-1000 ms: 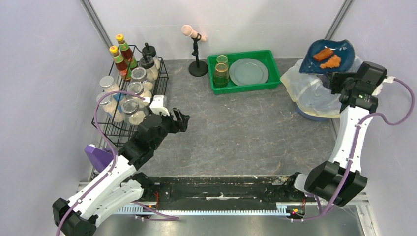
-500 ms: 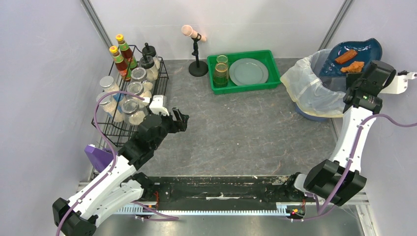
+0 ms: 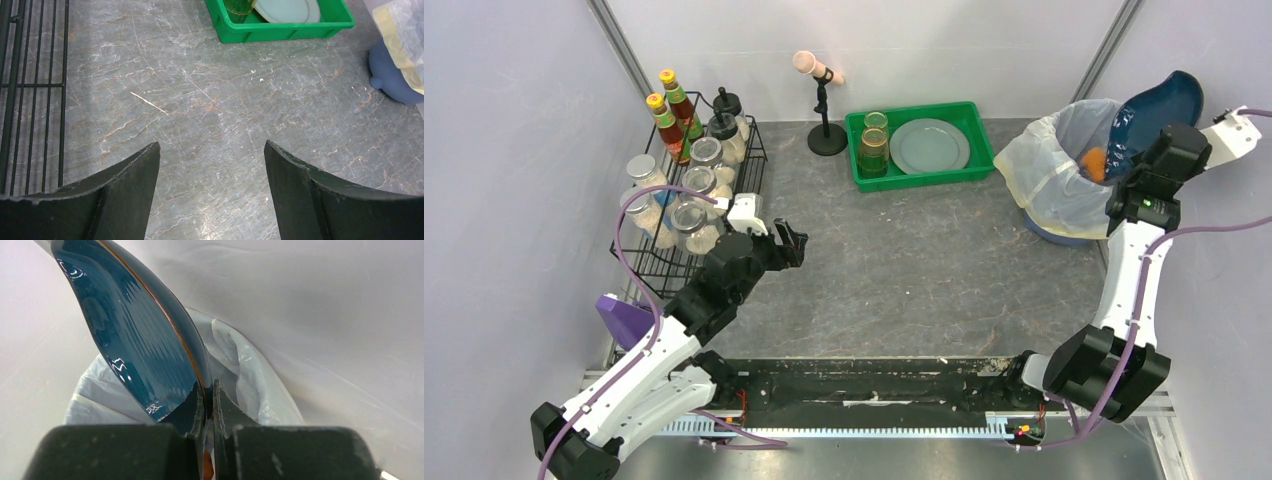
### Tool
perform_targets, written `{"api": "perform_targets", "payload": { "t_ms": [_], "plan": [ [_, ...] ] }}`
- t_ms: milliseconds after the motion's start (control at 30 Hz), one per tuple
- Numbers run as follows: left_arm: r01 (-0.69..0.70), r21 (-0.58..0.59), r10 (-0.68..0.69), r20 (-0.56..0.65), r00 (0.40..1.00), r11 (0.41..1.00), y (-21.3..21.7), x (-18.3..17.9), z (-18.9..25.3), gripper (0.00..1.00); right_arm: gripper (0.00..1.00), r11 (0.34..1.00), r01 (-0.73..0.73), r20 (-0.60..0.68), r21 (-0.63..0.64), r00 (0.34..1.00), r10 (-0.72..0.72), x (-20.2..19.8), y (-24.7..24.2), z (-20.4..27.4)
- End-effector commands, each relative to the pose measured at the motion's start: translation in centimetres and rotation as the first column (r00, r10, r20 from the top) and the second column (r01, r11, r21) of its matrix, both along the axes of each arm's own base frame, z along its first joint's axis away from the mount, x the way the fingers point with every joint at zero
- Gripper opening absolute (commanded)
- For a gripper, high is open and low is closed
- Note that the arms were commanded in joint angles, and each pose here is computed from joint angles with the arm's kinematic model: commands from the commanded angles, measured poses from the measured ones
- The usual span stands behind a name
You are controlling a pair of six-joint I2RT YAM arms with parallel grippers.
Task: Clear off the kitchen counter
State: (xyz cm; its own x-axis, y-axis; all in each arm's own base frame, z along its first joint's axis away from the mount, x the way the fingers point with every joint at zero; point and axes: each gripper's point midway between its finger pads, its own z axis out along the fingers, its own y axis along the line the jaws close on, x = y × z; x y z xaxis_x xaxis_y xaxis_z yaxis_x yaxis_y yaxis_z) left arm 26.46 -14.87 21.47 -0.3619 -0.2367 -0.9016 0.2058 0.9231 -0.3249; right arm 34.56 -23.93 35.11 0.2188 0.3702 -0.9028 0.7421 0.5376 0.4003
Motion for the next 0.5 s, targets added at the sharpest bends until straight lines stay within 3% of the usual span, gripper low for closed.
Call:
{"api": "perform_targets", "payload": {
  "t_ms": [0, 267, 467],
  "plan": [
    [-0.019, -0.045, 0.020, 0.015, 1.000, 0.999, 0.0, 0.1, 0.7, 0.82, 0.00, 0.957, 0.069, 0.208, -0.280, 0.978, -0.010, -0.6, 0.2, 10.2],
    [-0.021, -0.053, 0.022, 0.016, 1.000, 0.998, -0.1, 0.1, 0.8, 0.82, 0.00, 0.928, 0.186, 0.268, -0.323, 0.958, -0.099, -3.6, 0.2, 13.3],
    [-0.015, -0.057, 0.016, 0.018, 1.000, 0.998, -0.2, 0.1, 0.9, 0.82, 0.00, 0.955, 0.082, 0.335, -0.284, 0.942, 0.019, -2.7, 3.2, 15.9]
  ]
}}
